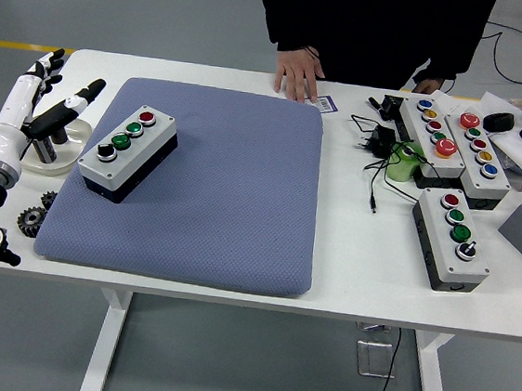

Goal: Pick up the button,place it on the desk,press the button,press the button

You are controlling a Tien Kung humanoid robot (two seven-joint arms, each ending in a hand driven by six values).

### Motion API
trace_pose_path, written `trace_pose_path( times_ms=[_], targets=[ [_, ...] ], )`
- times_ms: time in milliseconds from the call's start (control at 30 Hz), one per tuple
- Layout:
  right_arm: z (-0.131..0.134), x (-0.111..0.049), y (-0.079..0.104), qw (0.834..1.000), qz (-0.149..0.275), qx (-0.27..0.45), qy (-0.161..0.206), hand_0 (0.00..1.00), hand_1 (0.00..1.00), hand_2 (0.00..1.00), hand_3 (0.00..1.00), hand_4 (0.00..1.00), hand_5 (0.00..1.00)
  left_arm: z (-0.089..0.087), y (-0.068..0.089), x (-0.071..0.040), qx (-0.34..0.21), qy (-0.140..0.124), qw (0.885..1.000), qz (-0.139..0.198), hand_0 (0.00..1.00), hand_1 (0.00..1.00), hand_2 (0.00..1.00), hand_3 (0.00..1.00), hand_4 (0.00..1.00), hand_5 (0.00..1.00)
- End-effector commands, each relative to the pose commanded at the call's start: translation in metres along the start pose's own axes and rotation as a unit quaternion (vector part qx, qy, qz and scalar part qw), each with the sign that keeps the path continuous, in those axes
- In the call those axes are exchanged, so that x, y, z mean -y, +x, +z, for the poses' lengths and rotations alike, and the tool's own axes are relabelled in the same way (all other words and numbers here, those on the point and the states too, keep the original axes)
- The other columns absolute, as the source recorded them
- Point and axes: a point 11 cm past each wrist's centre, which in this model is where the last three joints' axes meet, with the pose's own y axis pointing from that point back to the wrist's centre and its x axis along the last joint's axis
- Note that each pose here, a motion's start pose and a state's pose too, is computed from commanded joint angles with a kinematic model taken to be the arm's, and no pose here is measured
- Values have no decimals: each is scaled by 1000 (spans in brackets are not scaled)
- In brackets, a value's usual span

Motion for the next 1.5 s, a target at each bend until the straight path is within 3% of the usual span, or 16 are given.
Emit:
trace_pose_path(
  times_ms=[167,333,633,900,1067,1500],
  targets=[
    [-2,0,1,1000,1,1,2,744,691,709,580,183,130,3,-12,13,99,19,995,-22,998,998,998,998,998,703],
    [-4,0,2,1000,1,3,3,744,691,709,580,183,130,3,-31,24,207,36,977,-43,998,998,998,998,998,710],
    [-6,0,3,1000,3,2,5,744,691,708,580,183,129,-8,-61,38,228,71,967,-85,998,998,998,998,998,700],
    [-10,0,4,1000,3,1,8,746,691,709,580,182,129,-22,-57,54,223,115,966,-68,998,998,998,998,998,699],
    [-11,0,5,1000,4,1,9,745,691,709,580,182,129,-29,-61,58,232,142,958,-89,998,998,998,998,998,694],
    [-12,0,6,1000,5,-2,11,747,691,709,580,182,130,-26,-74,64,245,150,953,-96,998,998,998,998,998,693]
  ],
)
